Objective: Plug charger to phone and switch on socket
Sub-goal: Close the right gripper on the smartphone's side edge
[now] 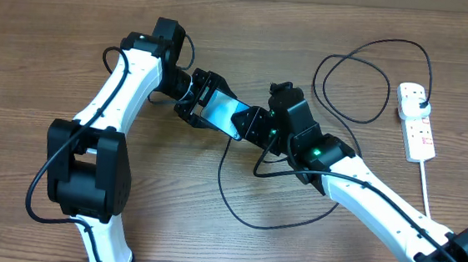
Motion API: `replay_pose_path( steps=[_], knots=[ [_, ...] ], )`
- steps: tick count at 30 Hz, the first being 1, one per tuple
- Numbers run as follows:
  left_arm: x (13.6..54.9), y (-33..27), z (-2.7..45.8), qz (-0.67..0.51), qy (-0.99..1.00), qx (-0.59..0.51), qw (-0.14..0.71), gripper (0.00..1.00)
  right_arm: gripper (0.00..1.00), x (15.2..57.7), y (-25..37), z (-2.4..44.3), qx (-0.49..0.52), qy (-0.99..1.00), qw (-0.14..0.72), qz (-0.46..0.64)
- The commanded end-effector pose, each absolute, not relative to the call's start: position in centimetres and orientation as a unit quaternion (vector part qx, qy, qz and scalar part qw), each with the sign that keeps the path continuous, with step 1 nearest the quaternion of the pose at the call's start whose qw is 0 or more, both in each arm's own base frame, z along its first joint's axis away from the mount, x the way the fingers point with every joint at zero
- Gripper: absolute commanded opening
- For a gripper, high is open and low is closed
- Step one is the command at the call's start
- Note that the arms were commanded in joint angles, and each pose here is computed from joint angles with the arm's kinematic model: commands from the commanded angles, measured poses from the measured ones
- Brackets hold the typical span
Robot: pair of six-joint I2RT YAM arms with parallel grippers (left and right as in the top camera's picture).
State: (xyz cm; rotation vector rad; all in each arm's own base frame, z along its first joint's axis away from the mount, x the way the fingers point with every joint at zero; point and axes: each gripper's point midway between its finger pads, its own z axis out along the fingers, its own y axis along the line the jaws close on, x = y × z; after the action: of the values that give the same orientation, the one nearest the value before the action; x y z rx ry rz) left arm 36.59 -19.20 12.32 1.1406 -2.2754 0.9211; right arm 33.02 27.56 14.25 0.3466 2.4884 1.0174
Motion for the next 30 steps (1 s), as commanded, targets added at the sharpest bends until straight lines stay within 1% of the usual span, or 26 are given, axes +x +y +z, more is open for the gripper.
replay_pose_path(
  steps=[1, 13, 17, 30],
  knots=[
    [37.03, -19.87, 13.6, 0.353, -0.812, 0.408, 0.223, 0.61, 0.27, 33.32, 28.09, 14.85, 0.121, 0.894, 0.221, 0.372],
    [37.03, -19.87, 13.6, 0.353, -0.812, 0.408, 0.223, 0.6, 0.21, 33.35, 28.12, 14.9, 0.121, 0.893, 0.222, 0.373],
    [37.03, -19.87, 13.6, 0.353, -0.812, 0.408, 0.223, 0.6, 0.17, 33.34, 28.13, 14.9, 0.121, 0.893, 0.221, 0.373],
    [37.03, -19.87, 13.6, 0.353, -0.812, 0.408, 0.223, 0.61, 0.08, 33.58, 28.29, 15.27, 0.119, 0.889, 0.228, 0.379]
  ],
)
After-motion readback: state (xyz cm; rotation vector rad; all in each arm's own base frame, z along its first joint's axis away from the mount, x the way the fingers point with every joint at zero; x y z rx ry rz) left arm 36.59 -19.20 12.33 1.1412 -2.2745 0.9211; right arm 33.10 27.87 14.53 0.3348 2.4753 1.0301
